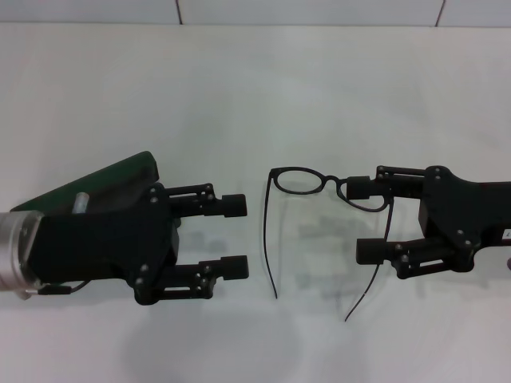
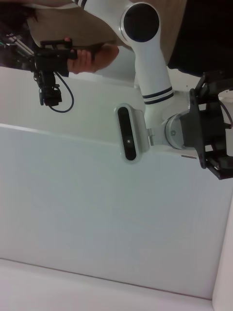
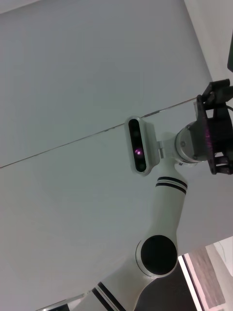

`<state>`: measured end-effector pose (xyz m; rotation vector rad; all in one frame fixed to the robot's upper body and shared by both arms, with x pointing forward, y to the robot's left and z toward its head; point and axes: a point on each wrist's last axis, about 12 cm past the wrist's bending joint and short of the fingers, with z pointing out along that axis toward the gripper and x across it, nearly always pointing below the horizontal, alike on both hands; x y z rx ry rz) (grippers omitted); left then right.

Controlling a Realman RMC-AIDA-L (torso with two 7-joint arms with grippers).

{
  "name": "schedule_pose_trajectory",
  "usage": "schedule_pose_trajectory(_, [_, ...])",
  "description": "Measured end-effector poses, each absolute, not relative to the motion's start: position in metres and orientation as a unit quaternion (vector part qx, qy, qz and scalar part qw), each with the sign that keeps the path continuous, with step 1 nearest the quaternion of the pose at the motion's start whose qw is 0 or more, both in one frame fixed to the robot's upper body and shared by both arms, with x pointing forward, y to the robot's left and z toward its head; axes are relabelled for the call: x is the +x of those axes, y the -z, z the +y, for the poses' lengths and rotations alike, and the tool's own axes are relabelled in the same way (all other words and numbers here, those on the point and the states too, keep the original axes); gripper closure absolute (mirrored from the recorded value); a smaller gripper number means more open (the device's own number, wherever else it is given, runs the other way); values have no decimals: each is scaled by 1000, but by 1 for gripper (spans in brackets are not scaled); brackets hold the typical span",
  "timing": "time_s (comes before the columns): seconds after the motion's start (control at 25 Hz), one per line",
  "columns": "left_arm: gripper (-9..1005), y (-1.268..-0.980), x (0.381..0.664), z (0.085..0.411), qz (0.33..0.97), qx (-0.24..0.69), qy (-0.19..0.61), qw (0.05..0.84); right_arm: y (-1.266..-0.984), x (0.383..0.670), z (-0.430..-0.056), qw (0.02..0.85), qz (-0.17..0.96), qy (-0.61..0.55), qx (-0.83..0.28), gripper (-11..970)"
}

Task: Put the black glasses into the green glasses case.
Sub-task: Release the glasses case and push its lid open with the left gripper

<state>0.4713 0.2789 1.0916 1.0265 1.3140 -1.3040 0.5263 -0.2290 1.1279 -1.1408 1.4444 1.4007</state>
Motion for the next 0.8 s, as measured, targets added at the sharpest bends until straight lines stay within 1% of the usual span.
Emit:
schedule_pose_trajectory(0.64, [331,-1092,473,273,535,421,541,494,-1126,525,-230,407,570,-551,-453,90])
schedule_pose_trajectory(0.8, [339,-1105,483,277,543,404,528,513,-1121,523,-236,420,577,-541,-445,91])
